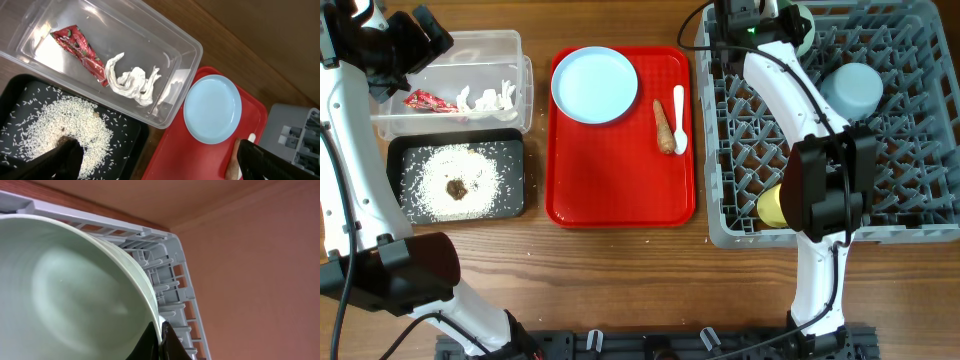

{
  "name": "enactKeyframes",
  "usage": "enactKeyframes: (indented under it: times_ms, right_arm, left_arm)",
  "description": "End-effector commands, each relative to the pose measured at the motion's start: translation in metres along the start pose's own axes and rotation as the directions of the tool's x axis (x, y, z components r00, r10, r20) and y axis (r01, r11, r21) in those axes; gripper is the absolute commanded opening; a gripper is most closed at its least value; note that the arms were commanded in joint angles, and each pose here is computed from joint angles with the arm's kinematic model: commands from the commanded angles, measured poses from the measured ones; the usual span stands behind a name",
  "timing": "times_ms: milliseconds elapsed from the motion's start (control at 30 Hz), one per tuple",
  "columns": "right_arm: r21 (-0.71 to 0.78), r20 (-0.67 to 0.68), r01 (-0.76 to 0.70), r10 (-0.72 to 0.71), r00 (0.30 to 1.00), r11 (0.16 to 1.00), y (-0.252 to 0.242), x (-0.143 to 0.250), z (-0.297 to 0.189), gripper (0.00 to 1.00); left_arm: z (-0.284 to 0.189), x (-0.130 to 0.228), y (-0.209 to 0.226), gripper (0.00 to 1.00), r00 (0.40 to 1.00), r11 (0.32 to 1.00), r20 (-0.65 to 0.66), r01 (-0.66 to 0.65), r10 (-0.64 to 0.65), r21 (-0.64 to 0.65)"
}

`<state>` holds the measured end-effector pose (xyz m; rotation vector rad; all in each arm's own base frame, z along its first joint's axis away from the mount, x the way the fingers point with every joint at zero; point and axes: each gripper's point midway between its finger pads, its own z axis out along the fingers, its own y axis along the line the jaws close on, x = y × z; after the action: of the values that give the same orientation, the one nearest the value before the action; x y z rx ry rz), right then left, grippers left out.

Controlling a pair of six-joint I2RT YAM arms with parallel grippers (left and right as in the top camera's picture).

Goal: Sort waste into correct bins and load items into the dishwasher rack
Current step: 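Carry the green bowl to the rack's back row and release it, then grasp the white plate edge on the red tray with the right gripper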

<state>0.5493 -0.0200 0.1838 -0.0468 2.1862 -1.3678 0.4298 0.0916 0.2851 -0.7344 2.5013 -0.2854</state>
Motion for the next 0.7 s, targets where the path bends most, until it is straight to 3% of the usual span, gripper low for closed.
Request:
enactKeyframes:
  times_ms: [0, 267, 400, 500, 567, 667]
  right_arm:
    - [-0.001, -0.013, 0.073, -0.073, 0.997, 0.997, 0.017, 0.008, 0.002, 0.04]
    - [0.084, -0.014, 0.061, -0.061, 0.998, 0.995, -0.001, 0.002, 0.006, 0.04]
    - [-0.059, 0.018, 0.143, -0.142, 0.99, 0.988, 0.03, 0.003, -0.005, 0.04]
    - [-0.071, 0.035, 0.182, -0.18, 0.983, 0.981, 0.039, 0.003, -0.019, 0.05]
    - [-0.078, 0.054, 0.195, -0.191, 0.98, 0.978, 0.045, 0.0, -0.03, 0.14]
    - [-0.087, 0.087, 0.211, -0.204, 0.975, 0.974, 0.054, -0.005, -0.047, 0.41]
  left_arm:
    - [-0.014, -0.002, -0.001, 1.0, 0.999, 1.0, 0.034, 0.004, -0.005, 0.004]
    - [-0.014, -0.002, -0.001, 1.0, 0.999, 1.0, 0.034, 0.004, -0.005, 0.004]
    - [-0.014, -0.002, -0.001, 1.0, 0.999, 1.0, 0.034, 0.004, -0.005, 0.004]
    - [-0.014, -0.002, -0.001, 1.0, 0.999, 1.0, 0.035, 0.004, -0.004, 0.004]
    - [-0.014, -0.002, -0.001, 1.0, 0.999, 1.0, 0.035, 0.004, -0.004, 0.004]
    - [-0.014, -0.002, -0.001, 1.0, 0.999, 1.0, 0.035, 0.004, -0.004, 0.004]
